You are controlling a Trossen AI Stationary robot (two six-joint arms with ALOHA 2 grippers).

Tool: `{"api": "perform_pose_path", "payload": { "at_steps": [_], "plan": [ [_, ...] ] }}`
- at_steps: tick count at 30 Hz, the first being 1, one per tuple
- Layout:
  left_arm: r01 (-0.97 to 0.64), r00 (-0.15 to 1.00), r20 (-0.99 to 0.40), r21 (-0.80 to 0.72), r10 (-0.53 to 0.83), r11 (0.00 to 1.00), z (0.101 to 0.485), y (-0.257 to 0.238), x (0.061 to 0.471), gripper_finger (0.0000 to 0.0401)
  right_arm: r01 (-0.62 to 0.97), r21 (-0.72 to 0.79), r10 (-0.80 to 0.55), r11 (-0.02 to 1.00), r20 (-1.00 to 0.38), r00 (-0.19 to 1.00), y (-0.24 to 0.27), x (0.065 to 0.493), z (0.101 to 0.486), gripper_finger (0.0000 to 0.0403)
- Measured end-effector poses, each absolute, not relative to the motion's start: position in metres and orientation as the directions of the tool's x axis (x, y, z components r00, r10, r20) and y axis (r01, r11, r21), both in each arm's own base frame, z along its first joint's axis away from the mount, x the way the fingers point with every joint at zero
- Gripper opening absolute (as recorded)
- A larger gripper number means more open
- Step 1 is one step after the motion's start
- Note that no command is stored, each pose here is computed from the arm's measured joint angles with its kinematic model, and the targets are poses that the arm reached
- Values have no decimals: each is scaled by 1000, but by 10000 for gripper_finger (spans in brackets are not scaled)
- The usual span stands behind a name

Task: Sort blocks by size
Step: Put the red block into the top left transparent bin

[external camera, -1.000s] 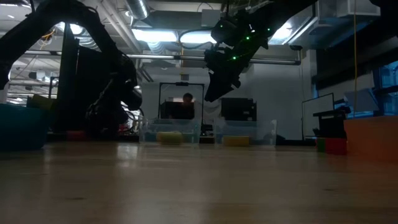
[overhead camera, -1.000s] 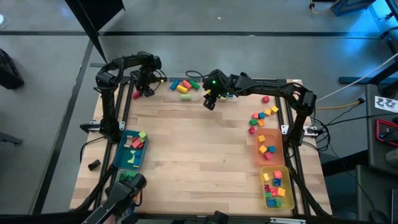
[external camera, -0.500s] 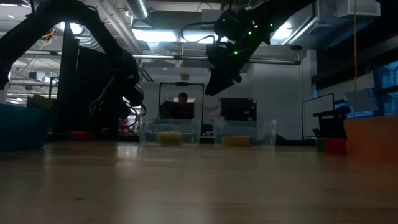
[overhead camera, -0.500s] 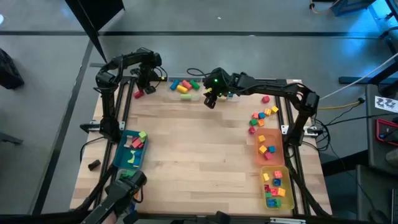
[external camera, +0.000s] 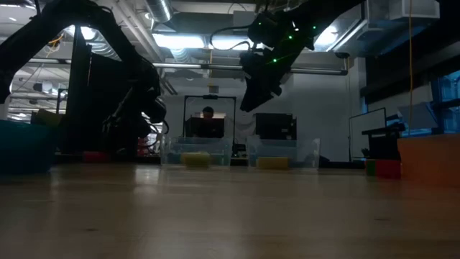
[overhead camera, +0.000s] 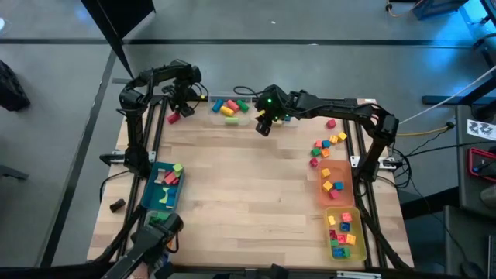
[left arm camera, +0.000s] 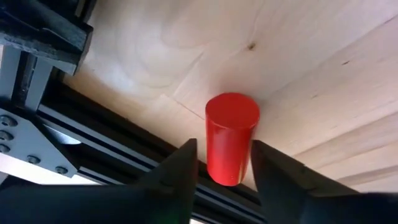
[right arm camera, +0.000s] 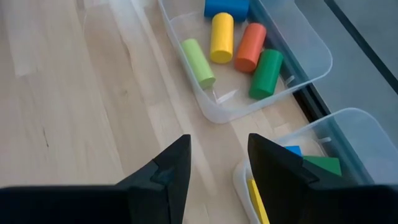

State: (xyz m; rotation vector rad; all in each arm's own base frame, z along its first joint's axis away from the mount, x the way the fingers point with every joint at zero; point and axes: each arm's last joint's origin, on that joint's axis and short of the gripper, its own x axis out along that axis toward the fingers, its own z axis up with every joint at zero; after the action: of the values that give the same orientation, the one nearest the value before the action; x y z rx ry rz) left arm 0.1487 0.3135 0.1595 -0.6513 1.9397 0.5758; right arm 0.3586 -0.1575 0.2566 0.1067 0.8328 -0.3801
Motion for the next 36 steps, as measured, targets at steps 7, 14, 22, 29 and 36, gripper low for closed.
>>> {"api": "perform_pose_path", "payload": {
  "at_steps": [7,14,22,29,36],
  "plan": [
    [-645,-400,-887,93,-231,758,143,303,145,182,369,-55,-282,928,-750,598,-157,357,256,161],
    [-624,-374,-910,103,-180,774,137,306,148,183,369,-55,-283,928,-749,599,-157,358,256,161],
    [-606,-376,-908,91,-184,791,137,305,148,114,369,-55,-283,928,-749,599,-157,358,256,161],
    [-603,-398,-888,66,-229,795,139,301,146,114,369,-55,-283,928,-749,600,-157,358,256,161],
    [-581,-411,-879,50,-240,812,150,301,151,114,341,-101,-299,935,-742,600,-157,356,260,161]
  ]
}}
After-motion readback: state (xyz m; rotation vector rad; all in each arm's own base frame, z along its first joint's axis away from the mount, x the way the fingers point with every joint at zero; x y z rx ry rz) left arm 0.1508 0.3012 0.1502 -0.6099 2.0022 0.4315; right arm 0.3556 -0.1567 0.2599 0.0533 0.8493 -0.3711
